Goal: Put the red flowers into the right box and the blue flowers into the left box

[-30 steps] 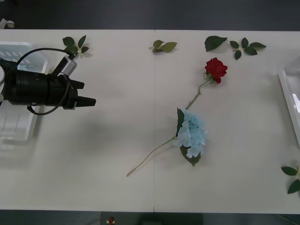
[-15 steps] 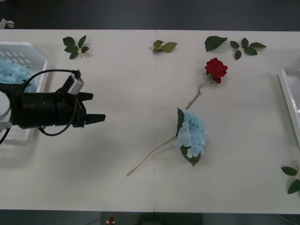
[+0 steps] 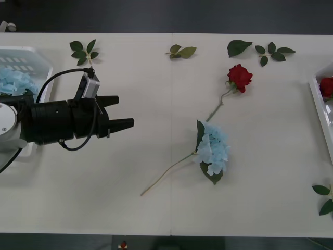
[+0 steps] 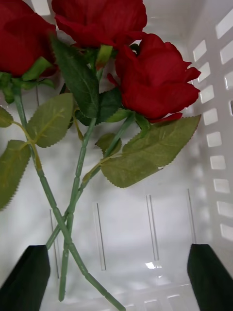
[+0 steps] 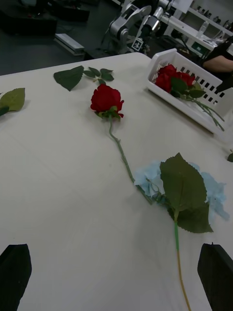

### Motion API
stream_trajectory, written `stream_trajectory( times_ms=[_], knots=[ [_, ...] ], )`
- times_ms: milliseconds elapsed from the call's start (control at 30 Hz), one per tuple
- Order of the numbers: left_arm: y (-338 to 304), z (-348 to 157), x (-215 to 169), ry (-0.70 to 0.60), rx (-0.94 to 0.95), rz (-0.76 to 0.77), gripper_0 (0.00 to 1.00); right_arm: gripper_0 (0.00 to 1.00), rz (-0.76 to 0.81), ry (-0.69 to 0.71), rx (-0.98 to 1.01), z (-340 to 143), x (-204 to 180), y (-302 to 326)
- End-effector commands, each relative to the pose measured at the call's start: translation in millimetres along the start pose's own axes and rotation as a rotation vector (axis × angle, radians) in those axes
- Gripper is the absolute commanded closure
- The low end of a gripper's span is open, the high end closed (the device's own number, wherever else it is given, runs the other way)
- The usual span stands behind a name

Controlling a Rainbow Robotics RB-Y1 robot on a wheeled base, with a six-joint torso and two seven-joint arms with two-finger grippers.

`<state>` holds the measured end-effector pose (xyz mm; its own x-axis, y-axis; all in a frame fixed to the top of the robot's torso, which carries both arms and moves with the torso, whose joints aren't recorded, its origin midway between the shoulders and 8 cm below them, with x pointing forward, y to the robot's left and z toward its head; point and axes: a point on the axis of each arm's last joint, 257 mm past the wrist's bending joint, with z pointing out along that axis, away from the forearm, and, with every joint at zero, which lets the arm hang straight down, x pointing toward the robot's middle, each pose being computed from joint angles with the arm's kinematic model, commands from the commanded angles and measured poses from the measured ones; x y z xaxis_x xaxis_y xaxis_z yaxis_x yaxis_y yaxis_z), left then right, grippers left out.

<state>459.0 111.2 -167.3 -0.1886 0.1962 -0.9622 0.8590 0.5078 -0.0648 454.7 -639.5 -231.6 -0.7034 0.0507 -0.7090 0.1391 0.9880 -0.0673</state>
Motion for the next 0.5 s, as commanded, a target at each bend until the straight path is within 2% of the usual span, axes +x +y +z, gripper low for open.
stream_trajectory(
  times_ms=[33,300,500],
  knots=[
    [0.2,-7.3,-35.0,-0.032,0.017,0.092,0.0,0.0,-0.001,-0.015,-0.026,-2.2,-8.4,8.1],
    [-2.7,-10.3,-43.5,-0.062,0.033,0.086,0.0,0.0,0.028,-0.001,-0.123,-9.5,-21.1,49.3],
    [-2.7,-11.1,-44.1,-0.064,0.033,0.092,0.0,0.0,0.083,0.048,-0.194,-21.5,-31.3,104.5]
  ],
)
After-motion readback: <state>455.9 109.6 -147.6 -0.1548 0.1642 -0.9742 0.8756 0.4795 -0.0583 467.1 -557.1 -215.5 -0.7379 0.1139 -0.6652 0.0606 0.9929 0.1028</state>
